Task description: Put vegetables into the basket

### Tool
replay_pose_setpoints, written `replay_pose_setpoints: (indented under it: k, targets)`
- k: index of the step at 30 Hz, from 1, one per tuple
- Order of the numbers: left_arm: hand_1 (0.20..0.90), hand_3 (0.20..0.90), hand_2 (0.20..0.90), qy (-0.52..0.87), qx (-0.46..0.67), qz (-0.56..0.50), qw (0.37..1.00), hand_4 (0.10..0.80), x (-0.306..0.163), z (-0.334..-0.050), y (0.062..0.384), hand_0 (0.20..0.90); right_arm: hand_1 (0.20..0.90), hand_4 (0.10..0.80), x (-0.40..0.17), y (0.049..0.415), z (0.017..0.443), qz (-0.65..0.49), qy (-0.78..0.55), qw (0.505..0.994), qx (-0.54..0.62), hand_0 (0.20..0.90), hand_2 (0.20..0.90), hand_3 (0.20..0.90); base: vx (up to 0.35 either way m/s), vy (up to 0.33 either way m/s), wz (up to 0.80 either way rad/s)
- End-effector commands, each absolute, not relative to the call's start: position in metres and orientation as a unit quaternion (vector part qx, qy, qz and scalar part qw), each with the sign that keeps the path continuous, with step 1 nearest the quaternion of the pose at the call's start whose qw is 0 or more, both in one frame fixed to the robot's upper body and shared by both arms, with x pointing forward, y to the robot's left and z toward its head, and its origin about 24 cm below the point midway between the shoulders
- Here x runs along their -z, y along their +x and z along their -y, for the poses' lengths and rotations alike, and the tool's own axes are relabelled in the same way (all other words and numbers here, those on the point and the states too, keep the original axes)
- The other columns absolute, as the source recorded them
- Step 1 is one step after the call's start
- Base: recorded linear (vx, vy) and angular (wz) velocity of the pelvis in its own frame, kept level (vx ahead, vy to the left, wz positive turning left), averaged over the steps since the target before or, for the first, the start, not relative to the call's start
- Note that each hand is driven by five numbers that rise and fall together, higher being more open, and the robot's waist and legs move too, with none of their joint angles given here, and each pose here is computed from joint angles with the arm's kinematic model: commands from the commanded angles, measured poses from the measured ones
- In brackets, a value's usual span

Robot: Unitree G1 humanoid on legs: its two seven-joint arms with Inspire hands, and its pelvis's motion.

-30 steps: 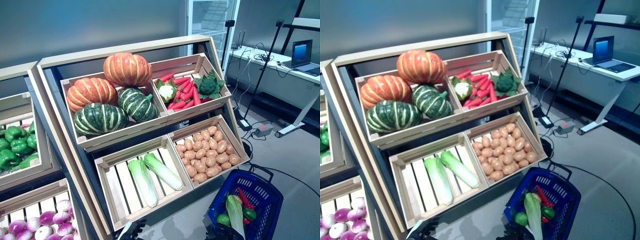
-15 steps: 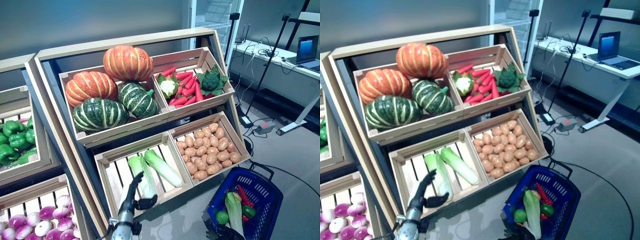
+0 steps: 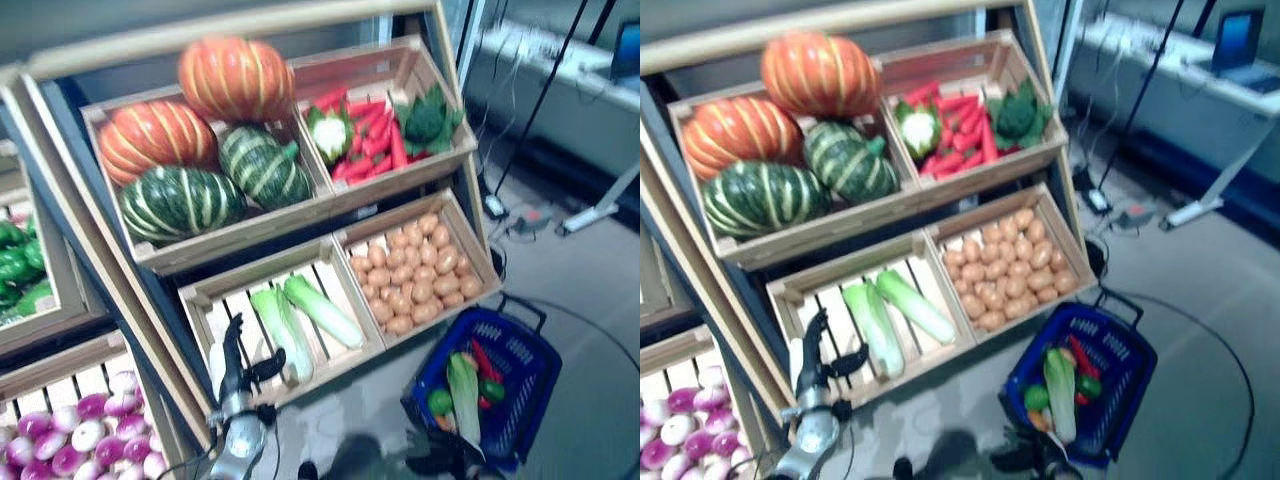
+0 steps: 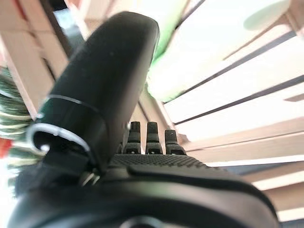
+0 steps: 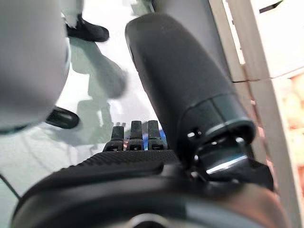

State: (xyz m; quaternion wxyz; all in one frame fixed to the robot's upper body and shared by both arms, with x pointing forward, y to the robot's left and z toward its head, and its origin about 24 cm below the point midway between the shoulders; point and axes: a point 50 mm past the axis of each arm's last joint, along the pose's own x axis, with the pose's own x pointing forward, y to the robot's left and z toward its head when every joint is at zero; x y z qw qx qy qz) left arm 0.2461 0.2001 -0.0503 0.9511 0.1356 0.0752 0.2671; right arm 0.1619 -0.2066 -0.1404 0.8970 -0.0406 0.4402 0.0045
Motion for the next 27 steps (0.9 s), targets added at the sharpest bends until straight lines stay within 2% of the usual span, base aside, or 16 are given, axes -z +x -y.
replay_pose_setpoints:
  k: [1, 6, 10, 27]
  targets:
    - [0.9, 0.9, 0.9, 0.076, -0.336, 0.034, 0.938, 0.8, -0.005, -0.2, 0.297, 0.9, 0.9, 0.8, 0.107, 0.227, 0.188, -0.328, -0.016, 0.944, -0.008, 0.9, 0.9, 0.9, -0.363, 0.059, -0.11]
    - [0.9, 0.9, 0.9, 0.03, -0.343, 0.054, 0.937, 0.8, -0.028, -0.189, 0.319, 0.9, 0.9, 0.8, 0.081, 0.261, 0.181, -0.266, -0.014, 0.964, -0.008, 0.9, 0.9, 0.9, -0.203, 0.044, -0.03]
    - [0.9, 0.9, 0.9, 0.013, -0.358, 0.069, 0.931, 0.8, -0.043, -0.193, 0.33, 0.9, 0.9, 0.8, 0.067, 0.276, 0.181, -0.228, 0.01, 0.974, 0.009, 0.9, 0.9, 0.9, -0.14, 0.032, 0.07]
    - [0.9, 0.9, 0.9, -0.026, -0.41, 0.084, 0.908, 0.8, -0.068, -0.202, 0.344, 0.9, 0.9, 0.8, 0.047, 0.287, 0.18, -0.178, 0.033, 0.983, 0.03, 0.9, 0.9, 0.9, -0.041, 0.008, 0.03]
